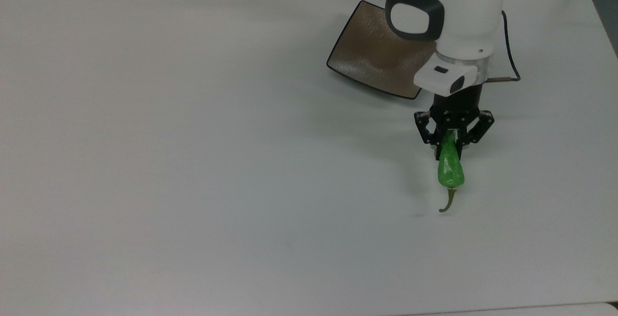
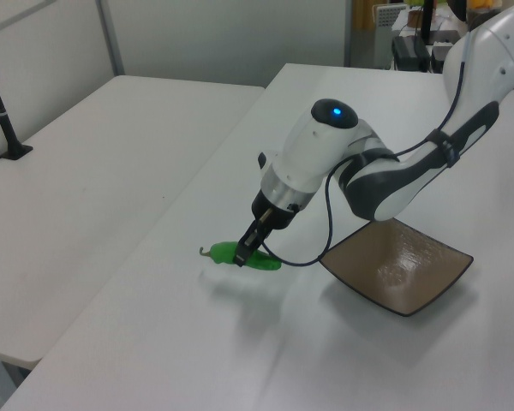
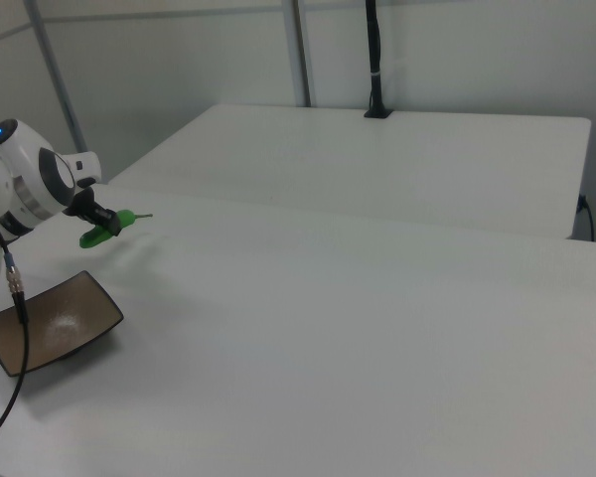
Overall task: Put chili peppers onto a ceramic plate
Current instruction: 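Lift the held chili pepper and carry it over the brown plate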
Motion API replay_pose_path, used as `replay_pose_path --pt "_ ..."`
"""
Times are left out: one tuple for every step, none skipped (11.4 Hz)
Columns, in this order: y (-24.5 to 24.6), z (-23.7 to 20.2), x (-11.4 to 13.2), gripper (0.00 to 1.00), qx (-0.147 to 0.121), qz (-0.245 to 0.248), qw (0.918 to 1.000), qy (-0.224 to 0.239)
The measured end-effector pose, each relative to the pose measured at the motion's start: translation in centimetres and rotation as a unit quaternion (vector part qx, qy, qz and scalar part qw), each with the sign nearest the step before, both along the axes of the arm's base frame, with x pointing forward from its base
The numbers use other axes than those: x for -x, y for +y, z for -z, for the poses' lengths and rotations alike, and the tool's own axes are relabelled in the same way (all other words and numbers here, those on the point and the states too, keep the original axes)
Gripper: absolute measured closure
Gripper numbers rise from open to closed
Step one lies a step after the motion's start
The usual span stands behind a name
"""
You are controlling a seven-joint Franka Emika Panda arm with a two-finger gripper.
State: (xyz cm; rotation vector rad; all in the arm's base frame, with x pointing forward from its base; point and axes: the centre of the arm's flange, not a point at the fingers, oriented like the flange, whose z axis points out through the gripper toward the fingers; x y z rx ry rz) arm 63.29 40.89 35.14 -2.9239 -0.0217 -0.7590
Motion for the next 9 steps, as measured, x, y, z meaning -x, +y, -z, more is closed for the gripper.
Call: replay_pose_path --pt "-0.8 -0.9 0.4 0.65 0.002 0.001 1.0 0.001" --pt "-1.5 -1.9 0.9 0.65 0.002 0.001 1.0 0.003" --pt "-2.0 -2.8 1.5 0.65 0.002 -0.003 1.0 0.007" --pt "-2.6 -3.5 2.2 0.65 0.009 -0.008 0.9998 0.016" --pt "-3.2 -4.3 3.0 0.65 0.017 -0.015 0.9993 0.03" --pt "-3.6 -4.9 4.0 0.65 0.024 -0.024 0.9984 0.044" --pt "-4.1 -5.5 5.1 0.65 0.033 -0.035 0.997 0.062" --pt "-4.5 -5.8 6.3 0.65 0.041 -0.044 0.9952 0.077" --pt "-5.0 -6.1 7.4 0.65 0.047 -0.052 0.9935 0.089"
